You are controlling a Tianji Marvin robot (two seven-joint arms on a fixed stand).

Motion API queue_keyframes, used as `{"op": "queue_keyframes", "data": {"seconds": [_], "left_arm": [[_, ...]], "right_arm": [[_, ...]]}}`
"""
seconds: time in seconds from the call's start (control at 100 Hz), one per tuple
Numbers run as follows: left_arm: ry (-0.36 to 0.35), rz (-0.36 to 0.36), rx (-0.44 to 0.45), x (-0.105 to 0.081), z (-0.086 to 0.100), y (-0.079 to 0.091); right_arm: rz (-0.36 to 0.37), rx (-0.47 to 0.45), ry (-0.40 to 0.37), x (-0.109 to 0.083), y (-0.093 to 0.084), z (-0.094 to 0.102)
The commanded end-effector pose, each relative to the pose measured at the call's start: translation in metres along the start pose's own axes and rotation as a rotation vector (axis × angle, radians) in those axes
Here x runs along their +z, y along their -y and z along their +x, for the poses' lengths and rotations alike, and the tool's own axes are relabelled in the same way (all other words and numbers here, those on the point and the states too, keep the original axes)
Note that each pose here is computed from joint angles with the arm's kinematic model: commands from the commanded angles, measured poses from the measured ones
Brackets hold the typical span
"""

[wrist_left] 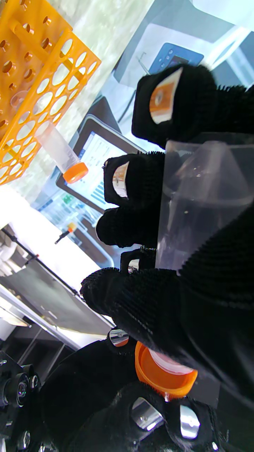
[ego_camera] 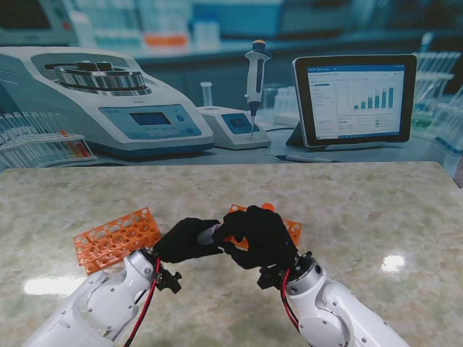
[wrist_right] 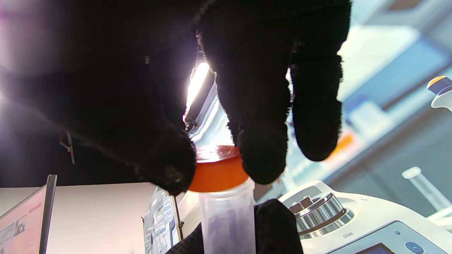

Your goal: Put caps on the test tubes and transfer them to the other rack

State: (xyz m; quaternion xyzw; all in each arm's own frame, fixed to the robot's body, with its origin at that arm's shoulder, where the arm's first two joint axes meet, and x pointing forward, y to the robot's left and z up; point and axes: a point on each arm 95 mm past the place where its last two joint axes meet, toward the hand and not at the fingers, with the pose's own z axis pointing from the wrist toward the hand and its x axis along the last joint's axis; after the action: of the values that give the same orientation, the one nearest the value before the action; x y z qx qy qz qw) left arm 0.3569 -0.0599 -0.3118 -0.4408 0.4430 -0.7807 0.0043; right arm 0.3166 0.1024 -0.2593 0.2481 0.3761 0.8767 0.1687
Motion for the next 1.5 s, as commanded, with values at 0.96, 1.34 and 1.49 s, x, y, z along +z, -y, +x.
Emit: {"op": "queue_keyframes", "data": {"seconds": [0.96,1.34,1.49], "left_arm": [[-0.04,0.002,-0.004,0.0042,0.0112,0.0005],[-0.056,0.006,0.0,0.0026,0.014,0.0005],[-0.058,0.008,0.0,0.0022,0.0145,0.0006]], "right_arm": [[0.022,0.067,0.011,-0.0015,0.0127,0.0041],[0.007,0.091,0.032,-0.0034,0.0115,0.0014],[0.008,0.094,0.036,-0.0034,0.011,0.0012]]}}
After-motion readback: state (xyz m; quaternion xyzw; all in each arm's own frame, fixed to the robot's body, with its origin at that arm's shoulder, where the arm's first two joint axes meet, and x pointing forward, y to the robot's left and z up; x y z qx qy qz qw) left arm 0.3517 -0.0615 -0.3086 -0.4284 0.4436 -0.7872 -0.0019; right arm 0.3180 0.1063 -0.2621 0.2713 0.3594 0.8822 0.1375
